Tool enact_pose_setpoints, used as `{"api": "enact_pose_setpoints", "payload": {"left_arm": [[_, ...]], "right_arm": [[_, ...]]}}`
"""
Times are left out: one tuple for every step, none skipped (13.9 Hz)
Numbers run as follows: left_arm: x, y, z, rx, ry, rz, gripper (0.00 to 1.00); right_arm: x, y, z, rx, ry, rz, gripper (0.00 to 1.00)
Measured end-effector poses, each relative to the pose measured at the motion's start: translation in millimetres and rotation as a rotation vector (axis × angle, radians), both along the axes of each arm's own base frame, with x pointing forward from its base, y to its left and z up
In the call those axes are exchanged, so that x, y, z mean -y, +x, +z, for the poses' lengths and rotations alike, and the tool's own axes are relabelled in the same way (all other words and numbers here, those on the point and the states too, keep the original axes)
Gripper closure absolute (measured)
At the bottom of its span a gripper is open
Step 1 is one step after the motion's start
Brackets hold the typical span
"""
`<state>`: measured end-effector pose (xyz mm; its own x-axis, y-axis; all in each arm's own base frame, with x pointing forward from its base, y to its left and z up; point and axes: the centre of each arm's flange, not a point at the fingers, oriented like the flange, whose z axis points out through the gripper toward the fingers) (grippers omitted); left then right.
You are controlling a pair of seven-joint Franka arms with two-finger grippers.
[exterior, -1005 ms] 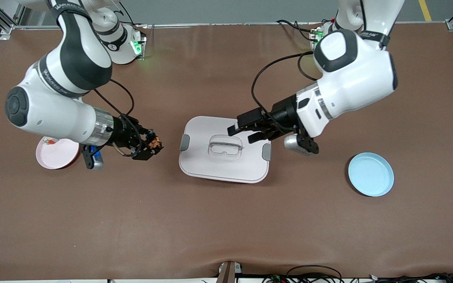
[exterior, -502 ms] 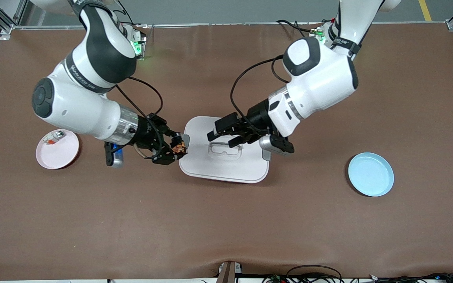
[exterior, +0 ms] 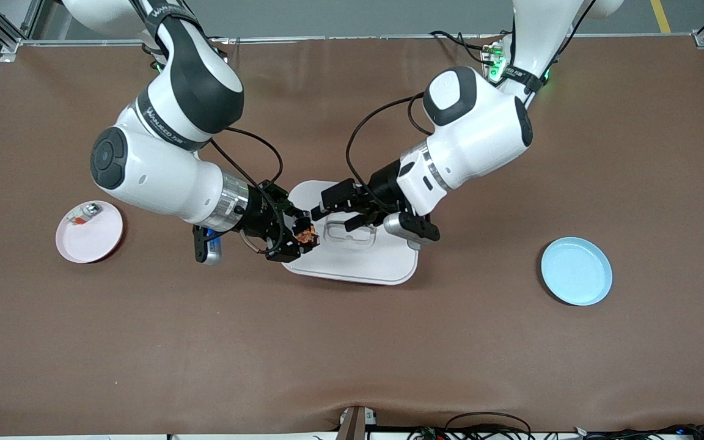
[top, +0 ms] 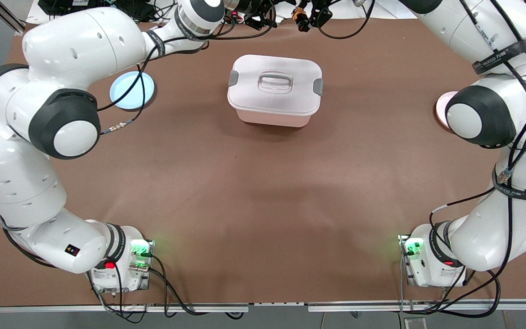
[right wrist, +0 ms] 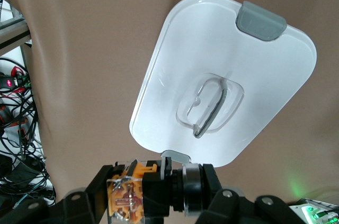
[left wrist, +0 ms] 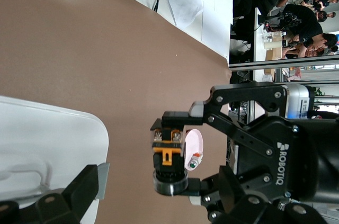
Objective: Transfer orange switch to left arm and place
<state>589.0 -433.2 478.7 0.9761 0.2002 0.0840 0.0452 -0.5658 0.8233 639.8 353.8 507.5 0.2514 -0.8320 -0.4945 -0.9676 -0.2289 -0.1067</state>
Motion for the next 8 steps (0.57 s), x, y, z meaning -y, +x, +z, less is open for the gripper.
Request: {"api": "enact_pose_setpoints", "payload": {"left_arm": [[0.7,2.7,-2.8,0.005,0.001,-0.003,0.00],[1.6,5.8,-5.4,0.012,0.001,-0.006,0.00],[2.4,8.9,-8.3,0.019,0.002,-0.009,0.00],[3.1,12.0,-10.0,0.023,0.000,-0.006,0.00],[3.5,14.3,-11.9,0.025,-0.001,-0.003,0.00],[3.7,15.5,-11.7,0.027,-0.003,-0.002,0.00],[3.8,15.9,-10.3,0.029,-0.005,-0.002,0.00],[3.6,16.4,-8.9,0.032,-0.006,0.000,0.00]], "right_arm": [[-3.8,-1.7,2.4,0.000,0.002,-0.002,0.28],[-8.5,-3.9,6.2,0.001,0.005,-0.005,0.28],[-13.1,-6.1,10.5,0.004,0.009,-0.006,0.28],[-16.0,-7.5,13.3,0.006,0.011,-0.007,0.28],[-17.8,-8.3,15.6,0.007,0.013,-0.008,0.28],[-18.0,-8.1,17.1,0.007,0.014,-0.015,0.28],[-18.1,-7.6,18.5,0.006,0.015,-0.022,0.28],[-18.4,-6.9,20.7,0.007,0.017,-0.029,0.28]]}}
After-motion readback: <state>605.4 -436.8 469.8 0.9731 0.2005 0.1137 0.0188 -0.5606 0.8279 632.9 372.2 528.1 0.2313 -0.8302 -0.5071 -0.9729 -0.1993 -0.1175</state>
